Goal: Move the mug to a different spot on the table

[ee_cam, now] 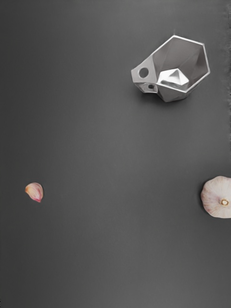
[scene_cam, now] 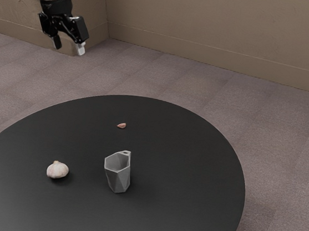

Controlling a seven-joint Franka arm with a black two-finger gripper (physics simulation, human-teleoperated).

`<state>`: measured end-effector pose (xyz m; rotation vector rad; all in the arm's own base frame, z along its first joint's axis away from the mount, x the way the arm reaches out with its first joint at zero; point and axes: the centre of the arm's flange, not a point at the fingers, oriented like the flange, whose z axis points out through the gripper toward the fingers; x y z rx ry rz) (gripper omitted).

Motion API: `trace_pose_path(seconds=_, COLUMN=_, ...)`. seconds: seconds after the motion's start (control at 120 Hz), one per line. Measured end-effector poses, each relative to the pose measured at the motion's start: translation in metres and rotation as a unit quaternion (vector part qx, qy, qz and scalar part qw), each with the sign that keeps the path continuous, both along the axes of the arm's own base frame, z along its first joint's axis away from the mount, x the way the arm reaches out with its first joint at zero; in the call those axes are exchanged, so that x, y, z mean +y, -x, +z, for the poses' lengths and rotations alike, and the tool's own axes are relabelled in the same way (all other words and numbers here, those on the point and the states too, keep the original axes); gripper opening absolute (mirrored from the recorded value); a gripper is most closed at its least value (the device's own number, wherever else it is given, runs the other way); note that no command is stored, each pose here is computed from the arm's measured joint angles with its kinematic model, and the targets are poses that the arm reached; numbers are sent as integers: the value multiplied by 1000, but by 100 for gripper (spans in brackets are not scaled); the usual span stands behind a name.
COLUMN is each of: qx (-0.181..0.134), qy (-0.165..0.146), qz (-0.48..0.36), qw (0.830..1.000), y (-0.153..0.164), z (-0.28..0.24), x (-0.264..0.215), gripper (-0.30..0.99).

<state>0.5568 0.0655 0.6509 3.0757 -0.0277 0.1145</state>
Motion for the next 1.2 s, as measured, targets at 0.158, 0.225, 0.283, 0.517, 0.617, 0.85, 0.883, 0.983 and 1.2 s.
trace_pose_path(seconds=0.158, qx=27, qy=5, qz=-33, qw=999, y=-15, z=-33, x=-28, gripper=69)
trace_pose_path(seconds=0.225, qx=53, qy=12, qz=-43, qw=998, y=-21, z=-65, x=-37, gripper=69)
trace_pose_path(seconds=0.283, qx=73, qy=16, qz=-54, qw=996, y=-24, z=-92, x=-49, gripper=69)
trace_pose_path(seconds=0.517, qx=114, qy=37, qz=-78, qw=990, y=-40, z=-172, x=-82, gripper=69)
trace_pose_path(seconds=0.617, qx=122, qy=42, qz=-84, qw=988, y=-45, z=-193, x=-99, gripper=69)
trace_pose_path(seconds=0.85, qx=136, qy=36, qz=-102, qw=985, y=-65, z=-245, x=-156, gripper=69)
trace_pose_path(seconds=0.883, qx=139, qy=34, qz=-98, qw=985, y=-69, z=-253, x=-157, gripper=69)
trace_pose_path(seconds=0.983, qx=141, qy=0, qz=-88, qw=986, y=-82, z=-271, x=-159, gripper=69)
trace_pose_path(seconds=1.2, qx=157, qy=-52, qz=-46, qw=985, y=-103, z=-311, x=-157, gripper=69)
